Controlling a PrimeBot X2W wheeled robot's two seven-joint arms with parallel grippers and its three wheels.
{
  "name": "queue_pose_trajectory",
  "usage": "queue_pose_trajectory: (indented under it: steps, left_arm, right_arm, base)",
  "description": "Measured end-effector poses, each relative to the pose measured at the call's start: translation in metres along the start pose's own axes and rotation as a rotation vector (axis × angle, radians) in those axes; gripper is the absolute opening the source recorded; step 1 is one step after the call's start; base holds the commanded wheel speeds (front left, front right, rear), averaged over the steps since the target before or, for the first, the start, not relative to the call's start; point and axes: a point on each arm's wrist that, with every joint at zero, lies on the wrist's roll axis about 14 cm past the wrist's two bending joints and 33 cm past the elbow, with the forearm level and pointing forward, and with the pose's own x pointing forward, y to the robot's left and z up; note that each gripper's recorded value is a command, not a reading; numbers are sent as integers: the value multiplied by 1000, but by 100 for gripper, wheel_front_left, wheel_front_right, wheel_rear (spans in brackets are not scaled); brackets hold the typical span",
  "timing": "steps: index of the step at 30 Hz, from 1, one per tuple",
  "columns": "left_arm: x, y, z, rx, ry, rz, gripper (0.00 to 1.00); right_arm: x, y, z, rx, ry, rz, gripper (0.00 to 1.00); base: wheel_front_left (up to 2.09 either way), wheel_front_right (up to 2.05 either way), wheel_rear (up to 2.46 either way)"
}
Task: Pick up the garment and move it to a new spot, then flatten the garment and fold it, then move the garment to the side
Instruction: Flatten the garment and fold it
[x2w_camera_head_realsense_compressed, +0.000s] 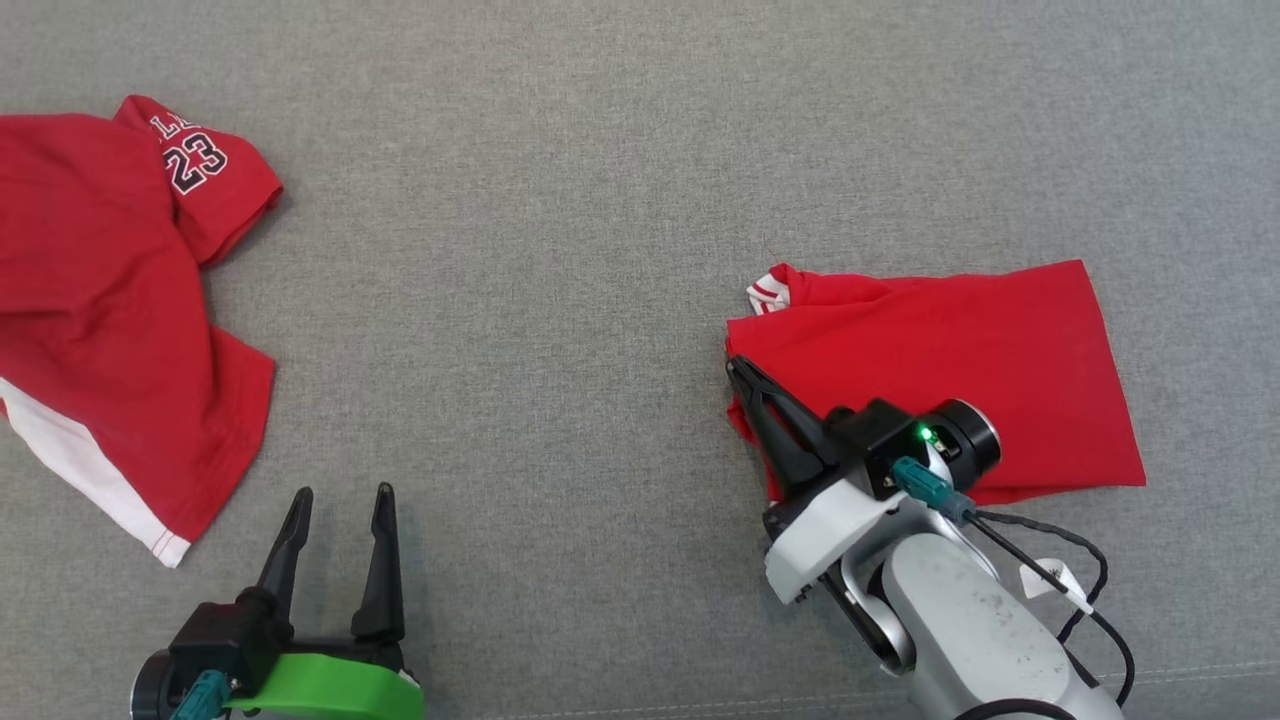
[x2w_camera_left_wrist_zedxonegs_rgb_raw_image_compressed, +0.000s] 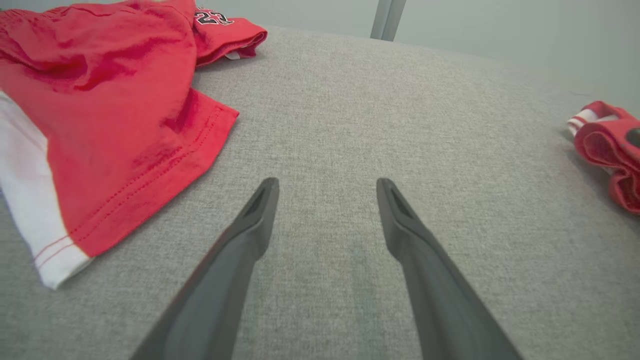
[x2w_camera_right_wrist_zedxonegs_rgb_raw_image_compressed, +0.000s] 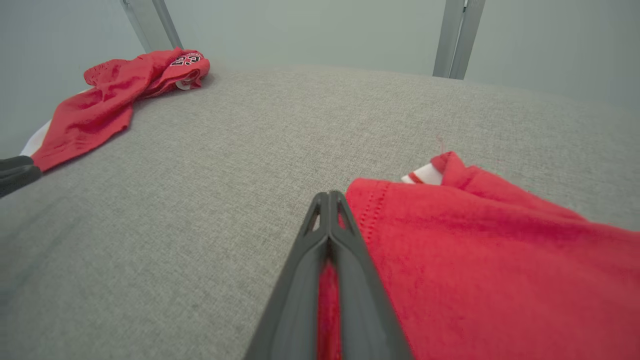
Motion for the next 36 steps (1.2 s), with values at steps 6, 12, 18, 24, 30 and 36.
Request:
queue_pose_trajectory:
  steps: [6,12,18,24,30,36]
  left_arm:
    - [-8,5,11,-13,-34,21,100]
    - [-22,9,19,-26,-61,41,100]
    - [-31,7,26,-31,-89,37,100]
    - [-39,5,35,-30,-120,32,100]
    - [-43,-2,41,-29,-141,6,100]
    - [-52,0,40,-17,-142,8,100]
  right_arm:
    - [-16,-4,28,6,-88,-48,15]
    - [-53,-30,54,-31,-167,-169,100]
    - [-96,-62,67,-94,-194,-287,100]
    - [-142,-87,72,-118,-202,-412,100]
    - [-175,-102,55,-106,-153,-498,100]
    - [-196,-108,38,-84,-105,-542,100]
  base:
    - [0,0,0]
    - [0,0,0]
    - [0,0,0]
    - [0,0,0]
    - [0,0,0]
    - [0,0,0]
